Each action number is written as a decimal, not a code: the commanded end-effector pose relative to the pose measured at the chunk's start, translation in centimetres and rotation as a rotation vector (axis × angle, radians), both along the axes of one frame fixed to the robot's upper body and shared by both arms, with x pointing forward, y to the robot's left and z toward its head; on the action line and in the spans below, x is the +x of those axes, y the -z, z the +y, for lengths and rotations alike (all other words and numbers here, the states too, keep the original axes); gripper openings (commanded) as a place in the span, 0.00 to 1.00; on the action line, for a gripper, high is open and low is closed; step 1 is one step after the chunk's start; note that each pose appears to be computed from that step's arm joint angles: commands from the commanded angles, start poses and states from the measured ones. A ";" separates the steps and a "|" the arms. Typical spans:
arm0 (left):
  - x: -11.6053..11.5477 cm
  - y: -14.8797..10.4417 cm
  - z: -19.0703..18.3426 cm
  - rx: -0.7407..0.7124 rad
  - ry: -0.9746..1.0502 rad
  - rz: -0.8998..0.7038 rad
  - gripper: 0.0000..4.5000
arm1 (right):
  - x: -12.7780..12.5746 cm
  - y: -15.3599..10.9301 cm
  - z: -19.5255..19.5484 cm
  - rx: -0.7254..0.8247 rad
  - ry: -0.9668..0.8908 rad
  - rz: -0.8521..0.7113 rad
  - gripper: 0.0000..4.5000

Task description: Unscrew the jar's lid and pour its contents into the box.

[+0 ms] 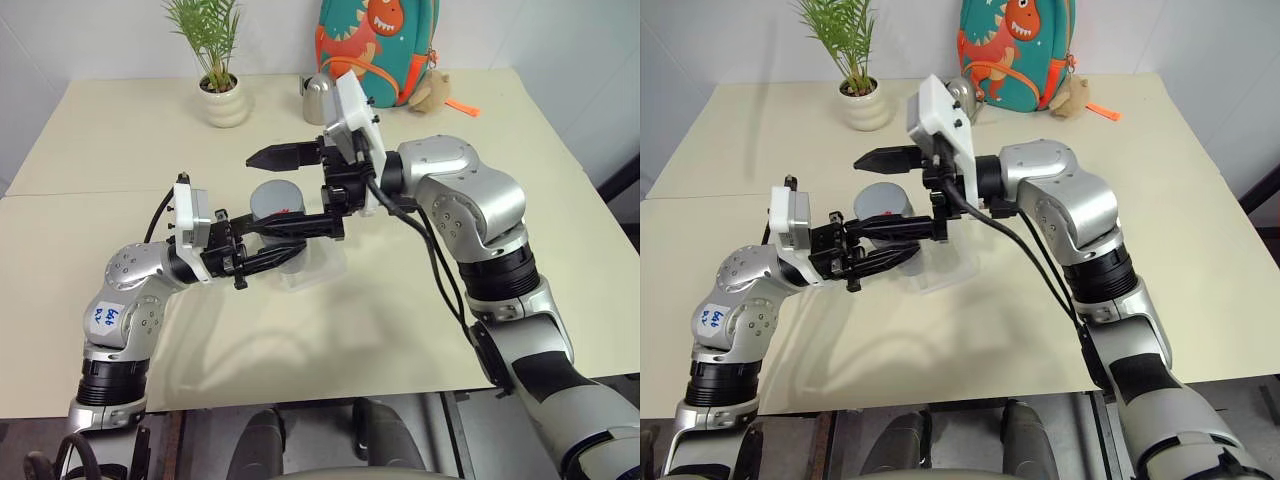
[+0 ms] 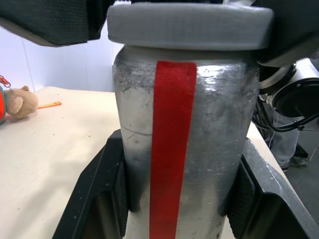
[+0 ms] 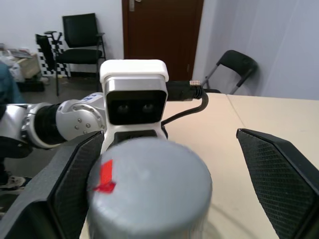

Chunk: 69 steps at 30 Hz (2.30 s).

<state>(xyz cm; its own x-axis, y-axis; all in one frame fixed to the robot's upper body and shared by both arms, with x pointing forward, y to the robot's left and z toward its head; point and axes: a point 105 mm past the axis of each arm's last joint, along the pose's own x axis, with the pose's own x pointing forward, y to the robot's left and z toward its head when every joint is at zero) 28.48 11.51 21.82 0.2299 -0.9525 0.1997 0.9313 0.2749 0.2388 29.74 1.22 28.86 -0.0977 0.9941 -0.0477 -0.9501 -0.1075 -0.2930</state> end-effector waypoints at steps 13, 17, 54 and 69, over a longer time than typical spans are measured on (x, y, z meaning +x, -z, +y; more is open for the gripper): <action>-1.4 -0.8 0.2 -0.031 0.027 -0.065 0.45 | 2.9 -1.7 -5.5 0.025 0.118 0.007 0.99; -1.1 -0.8 0.5 -0.025 0.009 -0.065 0.45 | 2.9 -1.6 -6.6 0.011 0.125 0.016 0.99; -0.5 -0.5 -0.2 -0.008 0.005 -0.035 0.45 | 2.1 -1.2 -4.3 0.011 0.184 0.037 0.99; -0.8 -0.3 0.1 -0.003 -0.007 -0.024 0.45 | 3.4 -1.9 -8.6 0.072 0.248 0.054 0.99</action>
